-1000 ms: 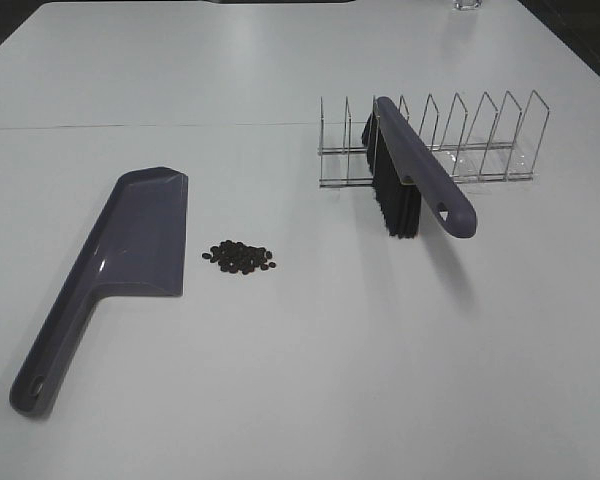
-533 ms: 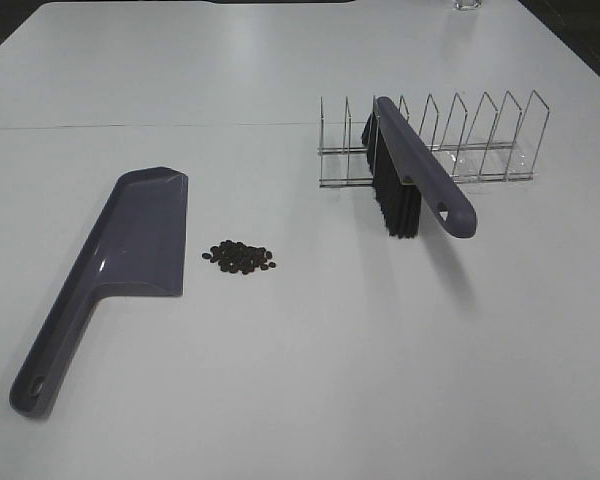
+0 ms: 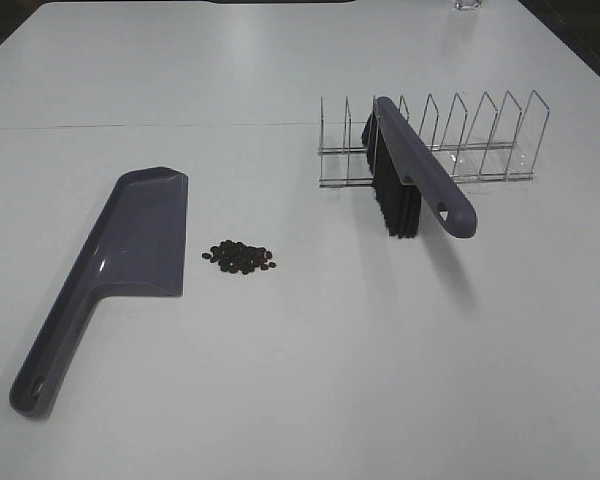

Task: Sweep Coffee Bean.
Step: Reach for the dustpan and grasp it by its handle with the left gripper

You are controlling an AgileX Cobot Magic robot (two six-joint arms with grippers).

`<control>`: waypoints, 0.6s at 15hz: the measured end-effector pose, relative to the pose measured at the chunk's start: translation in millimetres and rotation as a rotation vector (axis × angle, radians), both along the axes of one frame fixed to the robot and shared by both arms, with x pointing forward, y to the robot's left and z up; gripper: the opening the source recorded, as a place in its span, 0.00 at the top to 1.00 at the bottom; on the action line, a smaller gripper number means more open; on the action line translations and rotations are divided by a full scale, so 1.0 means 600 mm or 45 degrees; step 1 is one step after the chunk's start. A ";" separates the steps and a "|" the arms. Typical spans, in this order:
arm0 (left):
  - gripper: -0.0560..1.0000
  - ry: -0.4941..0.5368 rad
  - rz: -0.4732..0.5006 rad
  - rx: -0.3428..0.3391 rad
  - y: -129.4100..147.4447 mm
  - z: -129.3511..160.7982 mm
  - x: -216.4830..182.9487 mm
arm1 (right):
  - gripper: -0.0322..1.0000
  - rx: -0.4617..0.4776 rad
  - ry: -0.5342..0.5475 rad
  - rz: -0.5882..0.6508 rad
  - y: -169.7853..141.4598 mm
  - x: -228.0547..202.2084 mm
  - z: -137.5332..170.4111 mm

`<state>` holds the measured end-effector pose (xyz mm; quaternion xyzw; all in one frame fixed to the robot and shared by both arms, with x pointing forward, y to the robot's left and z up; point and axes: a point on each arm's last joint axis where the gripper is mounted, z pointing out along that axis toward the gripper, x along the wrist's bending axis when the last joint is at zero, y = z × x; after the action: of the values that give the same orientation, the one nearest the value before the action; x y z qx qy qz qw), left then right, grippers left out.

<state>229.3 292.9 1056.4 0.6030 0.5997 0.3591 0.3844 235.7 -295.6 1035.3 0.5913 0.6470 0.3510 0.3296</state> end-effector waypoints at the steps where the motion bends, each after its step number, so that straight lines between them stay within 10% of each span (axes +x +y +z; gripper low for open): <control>1: 0.01 0.000 0.000 0.000 0.000 0.000 0.000 | 0.40 0.000 0.000 0.000 0.000 0.000 0.000; 9: 0.01 0.000 0.000 0.000 0.000 0.000 0.000 | 0.40 0.000 0.000 0.000 0.000 0.000 0.000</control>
<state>229.3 292.9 1056.4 0.6030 0.5997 0.3591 0.3844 235.7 -295.6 1035.3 0.5913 0.6470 0.3510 0.3296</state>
